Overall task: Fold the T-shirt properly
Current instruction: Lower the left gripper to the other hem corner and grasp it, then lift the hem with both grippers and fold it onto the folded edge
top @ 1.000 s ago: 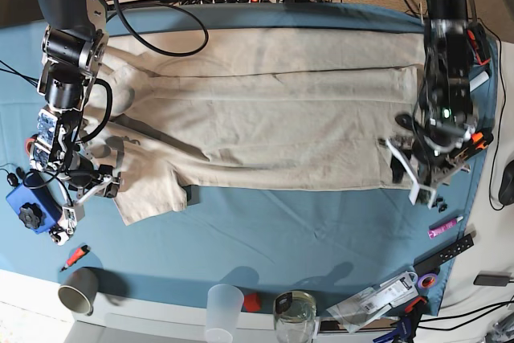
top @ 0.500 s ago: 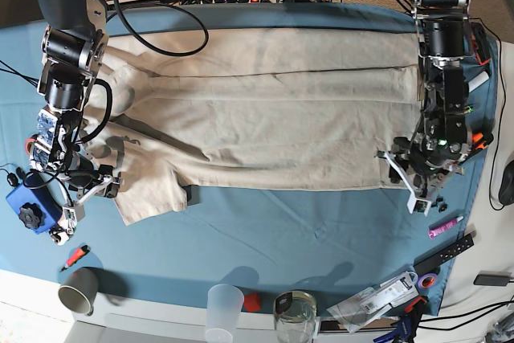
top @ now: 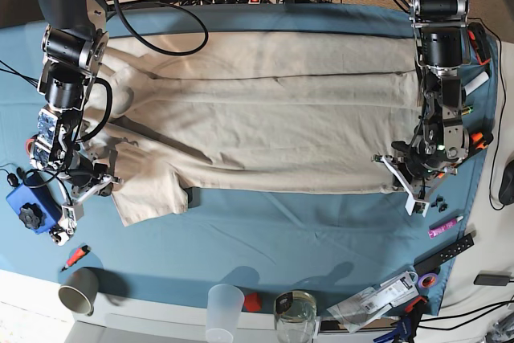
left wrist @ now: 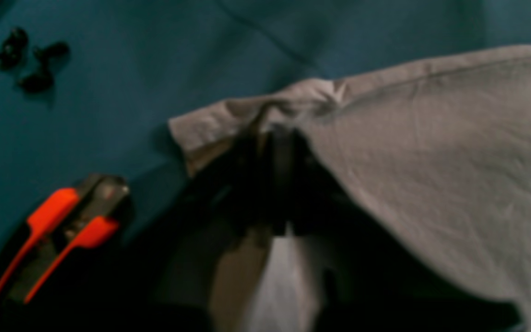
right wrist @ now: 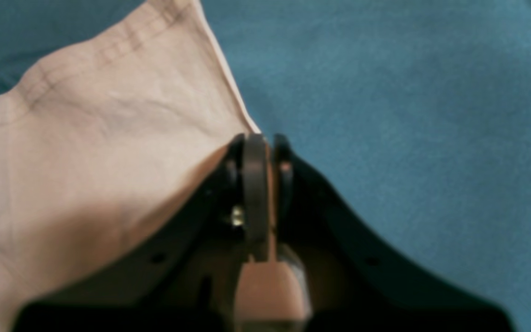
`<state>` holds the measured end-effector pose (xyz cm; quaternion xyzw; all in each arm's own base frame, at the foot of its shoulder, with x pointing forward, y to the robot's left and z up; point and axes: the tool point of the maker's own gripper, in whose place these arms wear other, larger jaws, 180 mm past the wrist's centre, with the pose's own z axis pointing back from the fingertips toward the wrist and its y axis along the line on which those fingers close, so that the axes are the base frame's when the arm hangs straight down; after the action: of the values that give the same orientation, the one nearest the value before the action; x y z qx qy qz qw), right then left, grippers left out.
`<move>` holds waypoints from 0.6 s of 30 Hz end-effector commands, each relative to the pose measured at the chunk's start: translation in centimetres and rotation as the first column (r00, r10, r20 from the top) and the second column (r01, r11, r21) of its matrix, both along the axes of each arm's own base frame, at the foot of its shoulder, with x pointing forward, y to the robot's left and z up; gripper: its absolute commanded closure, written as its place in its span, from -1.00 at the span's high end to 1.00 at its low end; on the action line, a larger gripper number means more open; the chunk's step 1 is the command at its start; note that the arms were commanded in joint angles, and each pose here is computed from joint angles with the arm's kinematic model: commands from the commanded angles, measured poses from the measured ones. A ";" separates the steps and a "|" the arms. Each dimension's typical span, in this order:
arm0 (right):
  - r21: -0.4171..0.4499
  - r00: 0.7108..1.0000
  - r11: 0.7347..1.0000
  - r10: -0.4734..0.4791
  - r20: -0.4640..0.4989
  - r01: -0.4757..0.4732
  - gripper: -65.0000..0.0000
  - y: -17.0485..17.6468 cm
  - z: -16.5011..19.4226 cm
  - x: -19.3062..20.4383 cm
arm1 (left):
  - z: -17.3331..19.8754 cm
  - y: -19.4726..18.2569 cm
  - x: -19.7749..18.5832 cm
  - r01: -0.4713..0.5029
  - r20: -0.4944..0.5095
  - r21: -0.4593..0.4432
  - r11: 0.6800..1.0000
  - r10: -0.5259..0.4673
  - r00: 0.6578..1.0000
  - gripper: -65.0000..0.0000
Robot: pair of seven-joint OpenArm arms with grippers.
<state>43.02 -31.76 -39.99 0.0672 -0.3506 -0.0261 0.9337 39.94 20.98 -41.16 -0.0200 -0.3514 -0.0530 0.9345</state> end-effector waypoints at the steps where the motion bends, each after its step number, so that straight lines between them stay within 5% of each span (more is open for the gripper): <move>1: -0.026 0.998 1.000 0.009 -0.068 -0.011 -1.00 -0.6 -0.3 -0.8 | -1.9 1.4 -2.3 -0.008 -0.137 0.066 0.998 0.017 0.990 -1.00; 8: -0.073 0.999 0.997 0.016 -0.042 -0.019 -1.00 -2.0 2.9 -0.2 | -1.0 2.2 -2.8 -0.071 -0.175 0.091 0.993 0.086 0.981 -1.00; 18: -0.161 0.999 0.987 0.034 0.039 -0.027 -1.00 -3.8 8.7 0.9 | 4.7 1.4 -0.9 -0.047 -0.050 0.121 0.992 0.054 0.997 -1.00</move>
<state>42.94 -34.16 -33.72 0.0154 -0.3432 0.0204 0.9389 37.49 21.51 -38.48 0.0284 -0.2926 -0.0512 0.9545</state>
